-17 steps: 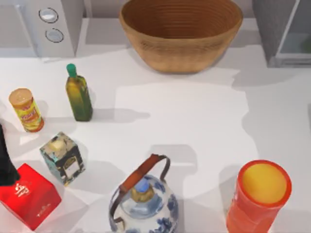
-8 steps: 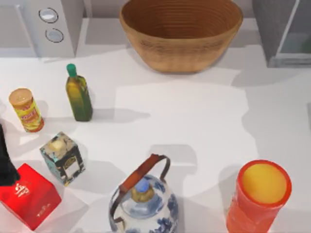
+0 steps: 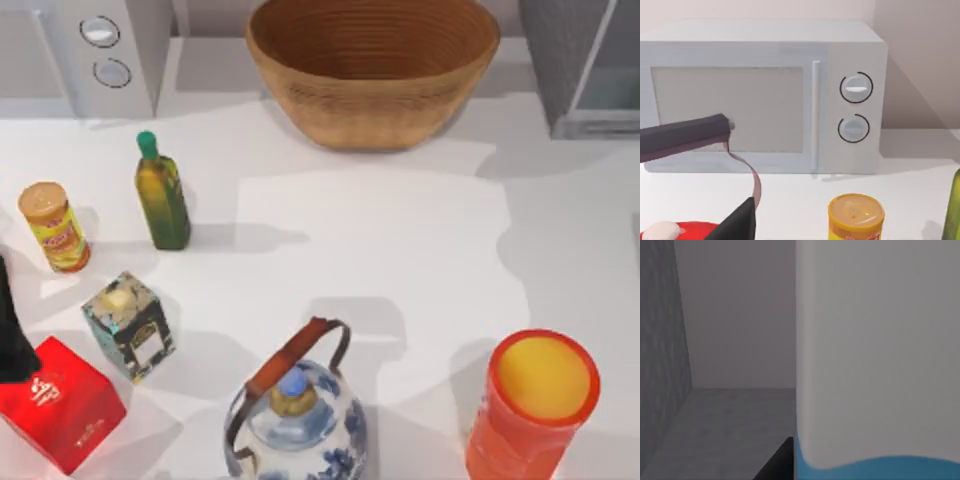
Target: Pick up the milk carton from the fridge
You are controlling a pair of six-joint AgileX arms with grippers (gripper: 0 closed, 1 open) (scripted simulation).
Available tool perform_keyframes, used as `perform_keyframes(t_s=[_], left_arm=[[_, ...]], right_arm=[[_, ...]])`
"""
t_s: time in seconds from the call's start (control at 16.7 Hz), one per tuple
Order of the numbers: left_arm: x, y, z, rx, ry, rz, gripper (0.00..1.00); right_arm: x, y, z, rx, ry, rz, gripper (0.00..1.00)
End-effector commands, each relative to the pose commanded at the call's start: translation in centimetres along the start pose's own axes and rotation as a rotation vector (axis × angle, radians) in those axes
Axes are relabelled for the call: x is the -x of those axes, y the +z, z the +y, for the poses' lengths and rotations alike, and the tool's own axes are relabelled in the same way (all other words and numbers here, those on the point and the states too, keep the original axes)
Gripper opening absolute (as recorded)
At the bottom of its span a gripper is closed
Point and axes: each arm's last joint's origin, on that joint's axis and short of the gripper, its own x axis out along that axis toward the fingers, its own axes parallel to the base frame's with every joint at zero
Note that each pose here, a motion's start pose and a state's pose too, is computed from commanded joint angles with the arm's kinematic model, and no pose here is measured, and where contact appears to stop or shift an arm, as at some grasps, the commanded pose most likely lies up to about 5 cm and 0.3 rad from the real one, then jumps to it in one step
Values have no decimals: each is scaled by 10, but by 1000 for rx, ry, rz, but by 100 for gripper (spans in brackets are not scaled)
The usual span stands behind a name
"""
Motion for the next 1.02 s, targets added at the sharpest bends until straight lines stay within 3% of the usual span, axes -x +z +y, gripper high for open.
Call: perform_keyframes(t_s=[0.12,0.66,1.02], left_arm=[[0,0,0,0,0,0,100],[0,0,0,0,0,0,100],[0,0,0,0,0,0,100]], right_arm=[[0,0,0,0,0,0,0],[0,2,-1,-1,-3,-3,0],[1,46,-1,-2,-2,4,0]])
